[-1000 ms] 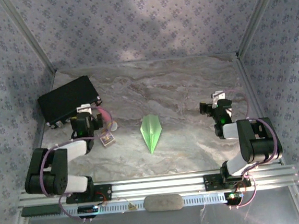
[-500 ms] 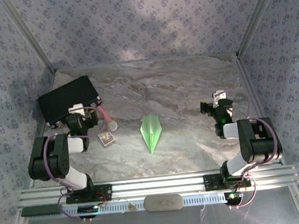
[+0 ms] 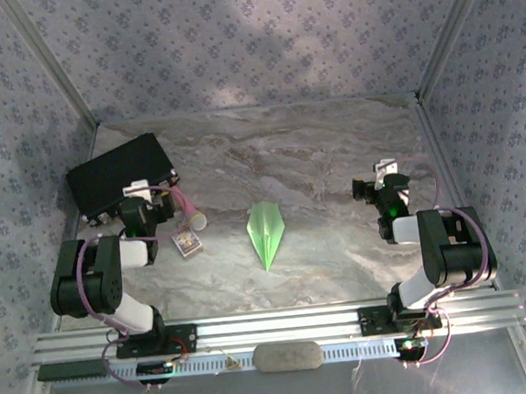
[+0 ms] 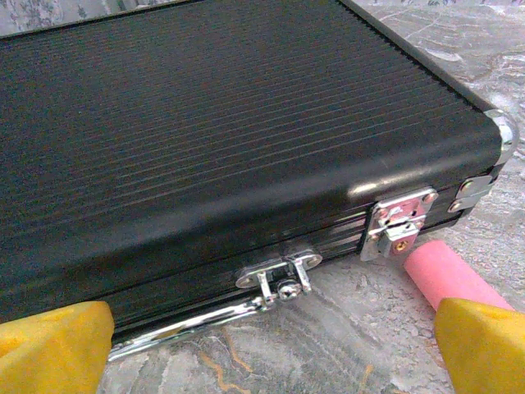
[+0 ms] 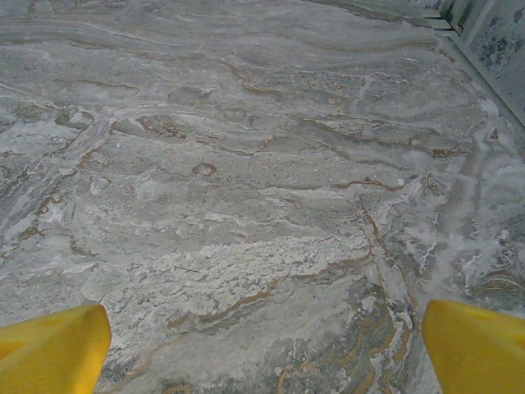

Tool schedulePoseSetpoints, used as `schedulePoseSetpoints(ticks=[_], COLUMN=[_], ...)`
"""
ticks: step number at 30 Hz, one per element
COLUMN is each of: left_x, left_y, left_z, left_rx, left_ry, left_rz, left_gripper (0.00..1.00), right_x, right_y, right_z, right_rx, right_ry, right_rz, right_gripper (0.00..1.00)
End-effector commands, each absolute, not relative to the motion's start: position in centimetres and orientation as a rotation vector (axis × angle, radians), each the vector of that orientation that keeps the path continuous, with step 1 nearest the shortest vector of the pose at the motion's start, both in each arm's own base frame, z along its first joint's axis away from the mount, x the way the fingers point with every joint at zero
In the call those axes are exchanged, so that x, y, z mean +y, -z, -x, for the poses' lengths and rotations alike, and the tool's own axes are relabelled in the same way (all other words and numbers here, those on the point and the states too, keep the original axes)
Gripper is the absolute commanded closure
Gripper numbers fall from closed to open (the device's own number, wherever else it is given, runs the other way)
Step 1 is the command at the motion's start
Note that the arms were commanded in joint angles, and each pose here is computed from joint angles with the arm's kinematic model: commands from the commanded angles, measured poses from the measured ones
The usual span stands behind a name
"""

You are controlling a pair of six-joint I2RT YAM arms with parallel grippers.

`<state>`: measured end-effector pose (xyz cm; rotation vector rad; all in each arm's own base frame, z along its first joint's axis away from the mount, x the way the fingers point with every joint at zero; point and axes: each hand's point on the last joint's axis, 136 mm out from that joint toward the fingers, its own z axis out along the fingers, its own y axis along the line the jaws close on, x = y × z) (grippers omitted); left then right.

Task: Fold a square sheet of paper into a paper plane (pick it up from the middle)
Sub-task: Reset both arms

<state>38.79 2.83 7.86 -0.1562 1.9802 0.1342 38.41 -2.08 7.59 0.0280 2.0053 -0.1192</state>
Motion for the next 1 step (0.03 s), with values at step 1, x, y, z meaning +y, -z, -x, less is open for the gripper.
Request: schedulePoseSetpoints(ticks=[1], left_x=[2.58], left_y=[-9.03], left_z=[-39.54], left_rx=[1.947], left_ry=[-0.120], left_rz=[0.143], left_gripper=[0.00], right_x=[-2.09], right_y=[-8.31], right_z=[-39.04], right_rx=[1.982], right_ry=[0.105], right_rz=[-0.040], right_gripper=[0.01])
